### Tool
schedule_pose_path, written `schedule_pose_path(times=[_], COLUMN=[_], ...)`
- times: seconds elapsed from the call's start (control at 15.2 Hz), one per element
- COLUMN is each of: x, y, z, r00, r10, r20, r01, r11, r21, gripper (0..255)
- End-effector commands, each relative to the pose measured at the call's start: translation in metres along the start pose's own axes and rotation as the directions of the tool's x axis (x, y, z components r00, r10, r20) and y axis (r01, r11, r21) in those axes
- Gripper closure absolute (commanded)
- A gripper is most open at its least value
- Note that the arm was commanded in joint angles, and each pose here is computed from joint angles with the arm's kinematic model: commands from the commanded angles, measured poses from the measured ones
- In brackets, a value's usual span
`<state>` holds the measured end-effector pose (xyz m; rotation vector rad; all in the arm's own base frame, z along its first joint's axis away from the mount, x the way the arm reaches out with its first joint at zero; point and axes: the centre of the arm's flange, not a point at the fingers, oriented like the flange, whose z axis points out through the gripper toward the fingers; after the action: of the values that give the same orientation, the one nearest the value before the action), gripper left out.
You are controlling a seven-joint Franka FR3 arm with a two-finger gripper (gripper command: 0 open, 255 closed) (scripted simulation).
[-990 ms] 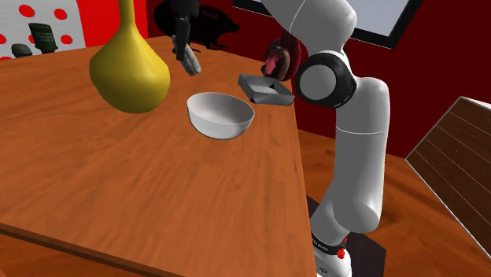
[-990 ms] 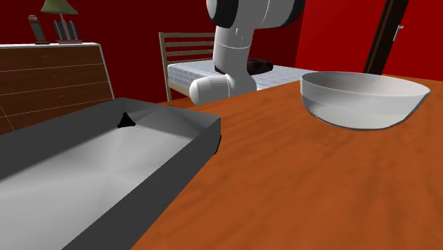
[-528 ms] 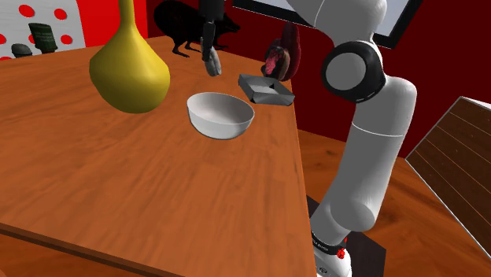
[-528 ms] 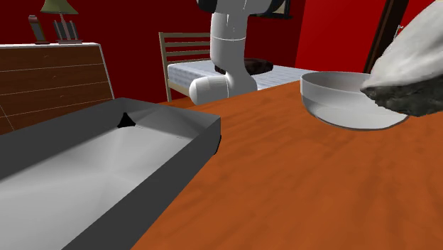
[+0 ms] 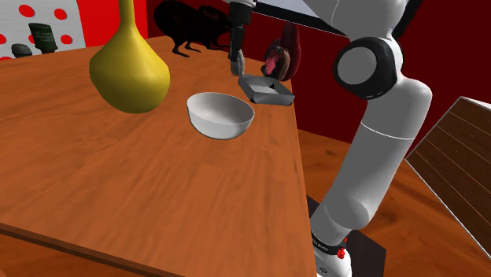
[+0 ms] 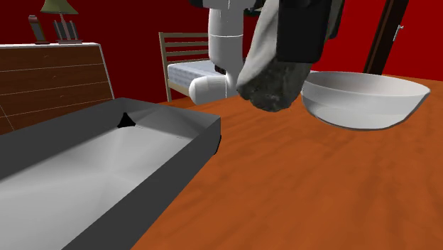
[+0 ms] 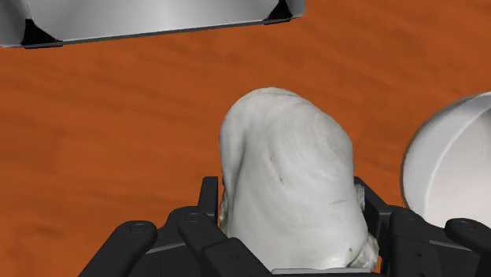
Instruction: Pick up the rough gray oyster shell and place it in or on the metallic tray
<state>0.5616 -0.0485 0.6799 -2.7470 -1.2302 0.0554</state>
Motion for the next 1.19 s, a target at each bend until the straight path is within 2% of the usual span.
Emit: schedule_pose_path(times=[0.0, 0.79, 1.12], x=[-0.026, -0.168, -0.168], y=[0.009, 0.076, 0.079], z=[-0.001, -0.013, 0.013], r00=[1.000, 1.000, 1.000], r10=[-0.002, -0.002, -0.002], r20=[0.000, 0.000, 0.000], r01=[0.002, 0.002, 0.002], r11=[1.000, 1.000, 1.000], r21=[0.000, 0.000, 0.000], gripper=[255, 255, 255])
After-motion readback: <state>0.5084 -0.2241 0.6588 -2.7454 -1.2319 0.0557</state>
